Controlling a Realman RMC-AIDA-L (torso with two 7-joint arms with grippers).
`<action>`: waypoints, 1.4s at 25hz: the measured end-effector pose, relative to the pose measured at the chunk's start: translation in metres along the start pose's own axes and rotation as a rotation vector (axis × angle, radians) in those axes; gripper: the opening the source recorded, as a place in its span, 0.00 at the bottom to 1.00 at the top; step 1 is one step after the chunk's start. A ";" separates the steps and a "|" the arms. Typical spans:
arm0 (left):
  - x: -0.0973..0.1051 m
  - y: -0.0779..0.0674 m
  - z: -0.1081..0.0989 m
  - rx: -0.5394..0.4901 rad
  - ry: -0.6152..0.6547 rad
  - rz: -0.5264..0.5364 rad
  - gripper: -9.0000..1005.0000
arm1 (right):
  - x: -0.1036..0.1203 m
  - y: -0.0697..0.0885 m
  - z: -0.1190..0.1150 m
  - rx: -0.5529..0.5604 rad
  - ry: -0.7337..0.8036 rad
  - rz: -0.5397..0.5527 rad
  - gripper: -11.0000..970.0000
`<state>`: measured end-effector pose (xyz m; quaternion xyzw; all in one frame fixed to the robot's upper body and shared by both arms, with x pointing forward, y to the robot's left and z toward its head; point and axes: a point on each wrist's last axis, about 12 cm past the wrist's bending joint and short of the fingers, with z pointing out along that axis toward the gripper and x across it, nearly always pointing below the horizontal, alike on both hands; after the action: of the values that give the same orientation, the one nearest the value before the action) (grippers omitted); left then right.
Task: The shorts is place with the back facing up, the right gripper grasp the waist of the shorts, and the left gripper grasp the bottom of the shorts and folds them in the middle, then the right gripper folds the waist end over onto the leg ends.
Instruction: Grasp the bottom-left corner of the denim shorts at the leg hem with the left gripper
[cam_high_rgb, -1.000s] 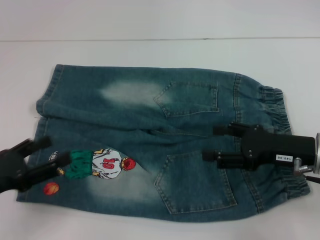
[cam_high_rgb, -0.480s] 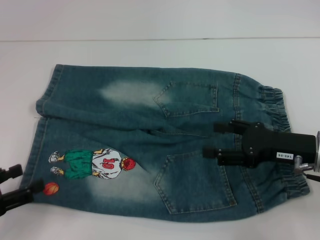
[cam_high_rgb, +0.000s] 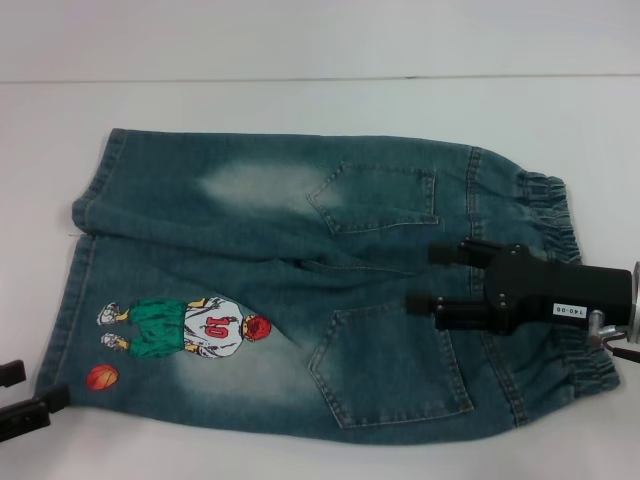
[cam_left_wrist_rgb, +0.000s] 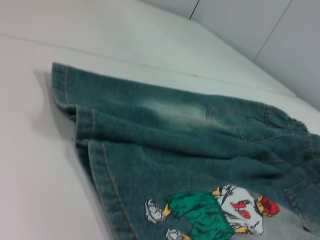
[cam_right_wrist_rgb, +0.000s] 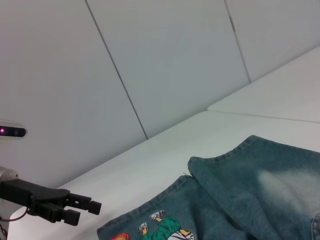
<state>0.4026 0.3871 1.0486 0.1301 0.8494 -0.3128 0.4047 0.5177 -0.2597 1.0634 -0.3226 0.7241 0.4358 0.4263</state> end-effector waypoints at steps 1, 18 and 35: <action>0.000 0.001 0.000 -0.003 0.004 -0.002 0.92 | 0.000 0.000 0.000 0.000 0.000 0.000 0.98; -0.011 0.009 0.012 -0.044 0.104 -0.021 0.92 | 0.003 0.000 0.000 0.003 0.001 0.012 0.98; -0.023 0.003 0.021 0.031 0.122 -0.003 0.92 | 0.008 0.000 -0.001 0.018 0.004 0.031 0.98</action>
<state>0.4314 0.3765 1.0552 0.1540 0.8676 -0.3182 0.3497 0.5142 -0.2610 1.0564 -0.3086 0.7338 0.4349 0.4209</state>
